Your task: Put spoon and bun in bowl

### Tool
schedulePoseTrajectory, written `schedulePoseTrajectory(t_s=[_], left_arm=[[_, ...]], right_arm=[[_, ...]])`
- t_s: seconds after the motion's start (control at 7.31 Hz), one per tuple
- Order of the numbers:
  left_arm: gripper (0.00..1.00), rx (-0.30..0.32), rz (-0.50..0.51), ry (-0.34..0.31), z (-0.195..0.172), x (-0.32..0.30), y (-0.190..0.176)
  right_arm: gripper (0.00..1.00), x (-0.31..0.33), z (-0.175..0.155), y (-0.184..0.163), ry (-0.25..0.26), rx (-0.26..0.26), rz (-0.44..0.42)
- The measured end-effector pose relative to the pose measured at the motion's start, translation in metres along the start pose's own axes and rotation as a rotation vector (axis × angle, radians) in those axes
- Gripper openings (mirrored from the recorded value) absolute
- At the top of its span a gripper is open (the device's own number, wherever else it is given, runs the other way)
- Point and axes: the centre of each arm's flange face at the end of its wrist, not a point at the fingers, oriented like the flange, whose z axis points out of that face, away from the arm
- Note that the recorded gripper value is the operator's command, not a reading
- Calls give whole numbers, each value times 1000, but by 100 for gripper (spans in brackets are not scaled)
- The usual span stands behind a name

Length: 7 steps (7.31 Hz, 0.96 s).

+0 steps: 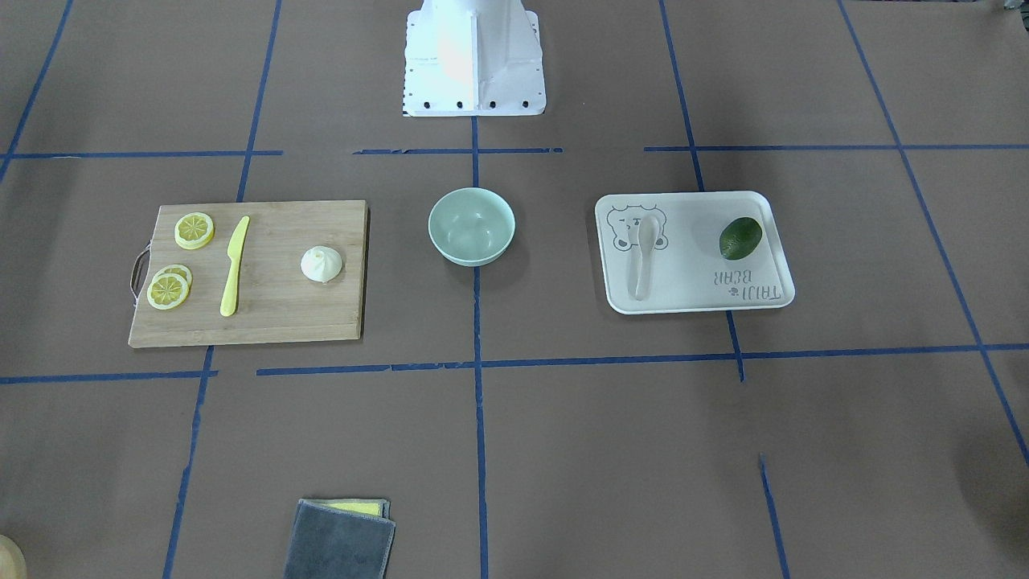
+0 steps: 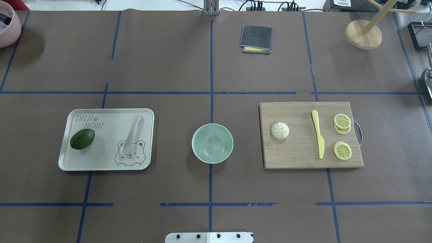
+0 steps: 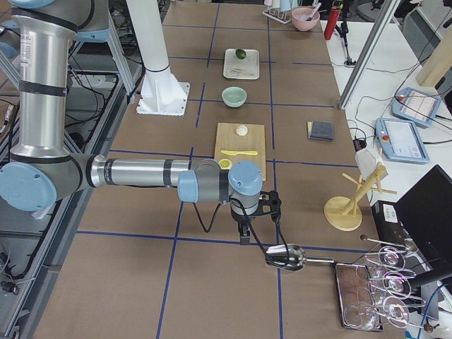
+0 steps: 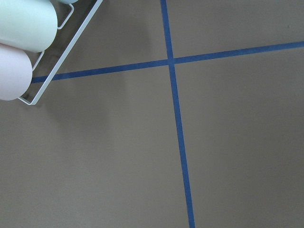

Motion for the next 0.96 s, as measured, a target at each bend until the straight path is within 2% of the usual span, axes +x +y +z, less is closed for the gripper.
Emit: schedulePoseTrajectory(t_s=[0.55, 0.68, 0.96], left_arm=[[100, 23, 30, -6, -7, 7, -5], [100, 60, 69, -14, -13, 13, -11], [100, 186, 224, -32, -25, 37, -28]], right_arm=[[100, -16, -12, -5, -1, 24, -32], [100, -21, -15, -8, -1, 34, -46], [100, -38, -19, -22, 1, 113, -147]])
